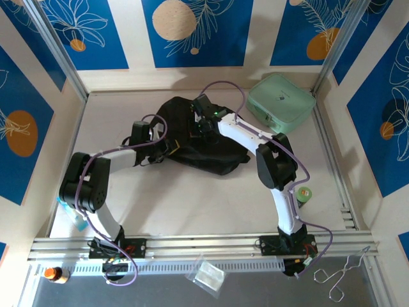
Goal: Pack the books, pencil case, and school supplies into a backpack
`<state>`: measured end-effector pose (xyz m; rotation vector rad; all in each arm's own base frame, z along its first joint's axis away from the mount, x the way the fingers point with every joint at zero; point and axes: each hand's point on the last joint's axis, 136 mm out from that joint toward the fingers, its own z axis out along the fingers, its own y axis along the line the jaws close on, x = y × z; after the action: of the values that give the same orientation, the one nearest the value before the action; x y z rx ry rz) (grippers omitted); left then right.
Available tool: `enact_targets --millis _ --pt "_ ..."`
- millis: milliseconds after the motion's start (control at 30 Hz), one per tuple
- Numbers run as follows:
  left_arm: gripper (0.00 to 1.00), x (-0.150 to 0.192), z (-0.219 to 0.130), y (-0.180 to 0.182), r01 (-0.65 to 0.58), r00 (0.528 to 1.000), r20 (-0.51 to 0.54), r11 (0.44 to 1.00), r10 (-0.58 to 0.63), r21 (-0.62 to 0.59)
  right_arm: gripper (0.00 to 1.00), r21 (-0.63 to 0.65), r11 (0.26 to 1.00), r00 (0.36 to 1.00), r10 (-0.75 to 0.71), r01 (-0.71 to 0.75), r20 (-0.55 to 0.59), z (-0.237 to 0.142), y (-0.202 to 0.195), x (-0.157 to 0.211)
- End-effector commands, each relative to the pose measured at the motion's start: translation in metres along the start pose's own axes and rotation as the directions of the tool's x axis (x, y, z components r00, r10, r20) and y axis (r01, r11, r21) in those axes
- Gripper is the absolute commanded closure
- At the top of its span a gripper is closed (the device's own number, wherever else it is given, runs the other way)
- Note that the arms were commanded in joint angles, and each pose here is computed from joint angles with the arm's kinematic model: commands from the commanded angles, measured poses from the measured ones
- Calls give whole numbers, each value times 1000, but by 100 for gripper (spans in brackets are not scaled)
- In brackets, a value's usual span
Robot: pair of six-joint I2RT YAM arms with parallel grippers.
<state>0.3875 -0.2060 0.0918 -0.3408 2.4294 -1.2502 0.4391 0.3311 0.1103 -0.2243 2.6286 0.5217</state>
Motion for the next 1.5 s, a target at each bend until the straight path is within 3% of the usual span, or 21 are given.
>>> enact_targets --millis 0,67,133,267,533,733,867,967,1233,1467 --pt "100 20 -7 -1 30 997 -75 1000 -30 4 100 -66 998 993 3 5 115 -20 -5 -45" --pt "93 16 -9 -9 52 997 -57 998 -50 31 100 -170 984 996 -34 47 83 -25 19 -32" --pt "79 14 -12 -15 84 996 -37 995 -82 62 100 -253 966 998 -48 56 37 -28 38 -16" --pt "66 15 -18 -24 143 990 -8 983 -143 114 100 -371 928 999 -34 19 -33 -35 57 6" --pt "57 40 -18 -32 182 983 -5 976 -182 118 100 -477 879 996 -55 17 -66 -53 77 19" --pt "56 45 1 -35 214 977 -8 966 -215 145 100 -504 863 996 -54 14 -64 -63 82 21" --pt "56 37 7 -53 218 975 -11 947 -222 238 100 -505 863 996 -49 6 -73 -65 81 23" --pt "62 38 13 -47 225 973 -10 950 -229 218 100 -504 864 996 -44 -1 -77 -64 80 24" --pt "100 42 10 -8 184 981 50 983 -185 18 100 -378 925 998 25 -48 -66 -52 50 18" --pt "100 58 5 10 174 985 22 984 -173 -41 100 -86 993 995 88 -84 48 -30 -16 -14"
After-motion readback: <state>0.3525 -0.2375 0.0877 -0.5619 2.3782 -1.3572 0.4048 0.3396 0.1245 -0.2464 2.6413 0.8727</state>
